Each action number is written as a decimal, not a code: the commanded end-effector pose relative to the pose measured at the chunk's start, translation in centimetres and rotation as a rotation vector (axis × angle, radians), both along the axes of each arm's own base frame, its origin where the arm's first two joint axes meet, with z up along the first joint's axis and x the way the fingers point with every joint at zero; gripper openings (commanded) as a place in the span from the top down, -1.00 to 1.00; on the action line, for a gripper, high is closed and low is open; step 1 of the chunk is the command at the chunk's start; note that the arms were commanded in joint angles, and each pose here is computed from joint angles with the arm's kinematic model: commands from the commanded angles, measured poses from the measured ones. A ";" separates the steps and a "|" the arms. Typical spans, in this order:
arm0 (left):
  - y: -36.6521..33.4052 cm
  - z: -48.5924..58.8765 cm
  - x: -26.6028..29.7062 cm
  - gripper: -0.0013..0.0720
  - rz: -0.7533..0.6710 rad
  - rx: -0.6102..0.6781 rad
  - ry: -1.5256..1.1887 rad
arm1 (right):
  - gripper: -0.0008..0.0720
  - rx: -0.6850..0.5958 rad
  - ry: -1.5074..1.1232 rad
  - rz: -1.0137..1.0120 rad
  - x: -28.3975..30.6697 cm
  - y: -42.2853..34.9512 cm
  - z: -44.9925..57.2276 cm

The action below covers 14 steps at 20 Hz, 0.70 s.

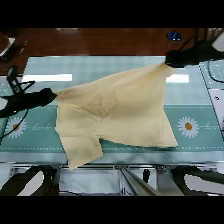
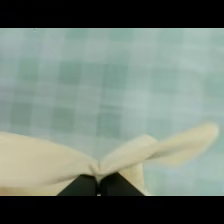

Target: Fold the shirts.

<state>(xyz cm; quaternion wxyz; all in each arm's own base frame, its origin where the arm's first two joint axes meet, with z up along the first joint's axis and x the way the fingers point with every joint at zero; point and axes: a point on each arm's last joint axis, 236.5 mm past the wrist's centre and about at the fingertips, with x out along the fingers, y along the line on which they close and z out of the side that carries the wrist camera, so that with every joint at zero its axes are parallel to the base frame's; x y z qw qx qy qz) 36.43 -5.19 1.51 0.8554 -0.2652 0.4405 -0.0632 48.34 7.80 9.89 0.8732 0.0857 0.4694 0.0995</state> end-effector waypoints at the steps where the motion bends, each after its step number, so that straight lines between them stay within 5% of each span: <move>1: -0.4 -4.6 3.7 0.92 -0.026 -0.016 0.092 | 0.91 0.121 0.140 -0.075 4.1 1.8 -6.3; 2: -0.6 -4.8 4.7 0.91 -0.038 -0.026 0.107 | 0.91 0.153 0.163 -0.078 4.5 2.3 -6.9; 3: -0.8 -4.5 5.5 0.83 -0.059 -0.038 0.122 | 0.61 0.180 0.178 -0.084 4.7 2.5 -7.2; 4: -0.9 -3.9 6.0 0.41 -0.082 -0.055 0.139 | 0.03 0.187 0.188 -0.088 4.7 2.3 -7.1; 5: -0.8 -2.9 6.3 -0.42 -0.113 -0.072 0.156 | -0.15 0.176 0.209 -0.078 4.2 1.4 -6.7; 10: 4.6 -0.5 2.1 -0.42 -0.163 -0.033 0.282 | -0.15 -0.084 0.397 -0.069 -4.3 -10.0 -4.4; 14: 6.4 -6.9 -8.6 -0.42 -0.126 -0.199 0.528 | -0.15 -0.008 0.361 -0.340 -12.4 -15.3 -6.8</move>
